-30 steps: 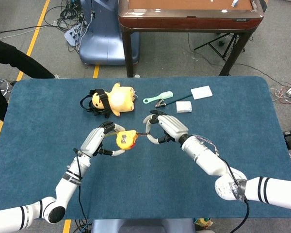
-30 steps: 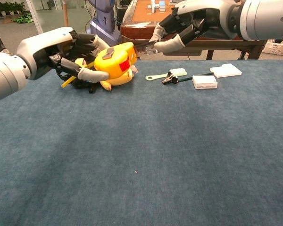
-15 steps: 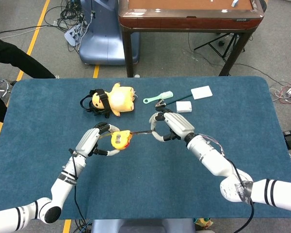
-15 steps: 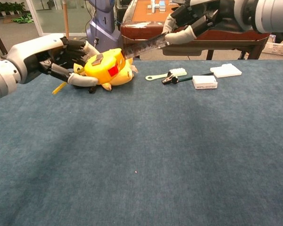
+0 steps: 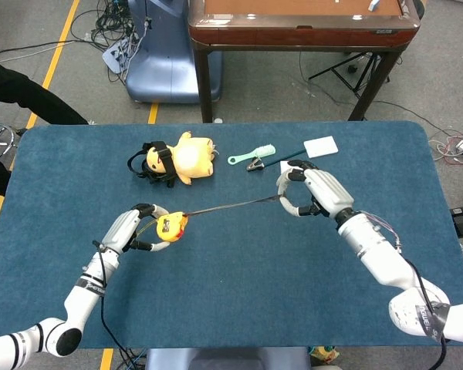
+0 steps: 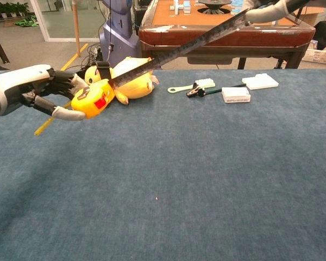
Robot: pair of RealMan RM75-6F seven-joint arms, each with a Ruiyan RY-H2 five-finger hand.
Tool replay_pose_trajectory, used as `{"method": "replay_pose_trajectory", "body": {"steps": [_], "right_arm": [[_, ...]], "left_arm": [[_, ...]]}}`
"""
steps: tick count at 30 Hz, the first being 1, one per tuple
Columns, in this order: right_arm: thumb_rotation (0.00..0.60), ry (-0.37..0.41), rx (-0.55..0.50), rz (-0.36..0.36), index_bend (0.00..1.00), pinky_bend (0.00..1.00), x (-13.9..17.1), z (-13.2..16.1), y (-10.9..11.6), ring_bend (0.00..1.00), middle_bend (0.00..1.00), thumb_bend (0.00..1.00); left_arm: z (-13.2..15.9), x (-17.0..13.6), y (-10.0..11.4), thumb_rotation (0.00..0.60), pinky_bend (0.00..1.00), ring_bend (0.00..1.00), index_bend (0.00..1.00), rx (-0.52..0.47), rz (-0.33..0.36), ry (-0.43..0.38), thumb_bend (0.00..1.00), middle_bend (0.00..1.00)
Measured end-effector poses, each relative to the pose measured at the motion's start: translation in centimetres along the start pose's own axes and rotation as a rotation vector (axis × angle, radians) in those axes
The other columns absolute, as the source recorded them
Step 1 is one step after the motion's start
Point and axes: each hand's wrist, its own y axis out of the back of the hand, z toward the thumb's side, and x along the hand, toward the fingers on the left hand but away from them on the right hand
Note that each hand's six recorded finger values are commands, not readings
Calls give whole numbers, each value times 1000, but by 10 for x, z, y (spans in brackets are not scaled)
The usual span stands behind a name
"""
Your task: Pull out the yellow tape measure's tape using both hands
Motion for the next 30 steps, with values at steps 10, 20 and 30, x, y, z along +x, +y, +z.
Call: {"method": "replay_pose_trajectory", "body": {"steps": [10, 20, 30], "right_arm": [[600, -43, -2, -78, 695, 61, 34, -20, 35, 126, 379, 585], [600, -69, -78, -64, 697, 61, 55, -29, 40, 129, 381, 585], [600, -83, -109, -22, 697, 61, 68, -36, 40, 129, 381, 586]], "left_arm": [[-25, -9, 5, 600, 102, 305, 499, -24, -1, 48, 154, 474], [-28, -16, 5, 600, 102, 305, 500, -39, -5, 1, 154, 473], [-27, -17, 2, 600, 102, 305, 500, -24, -13, -30, 154, 473]]}}
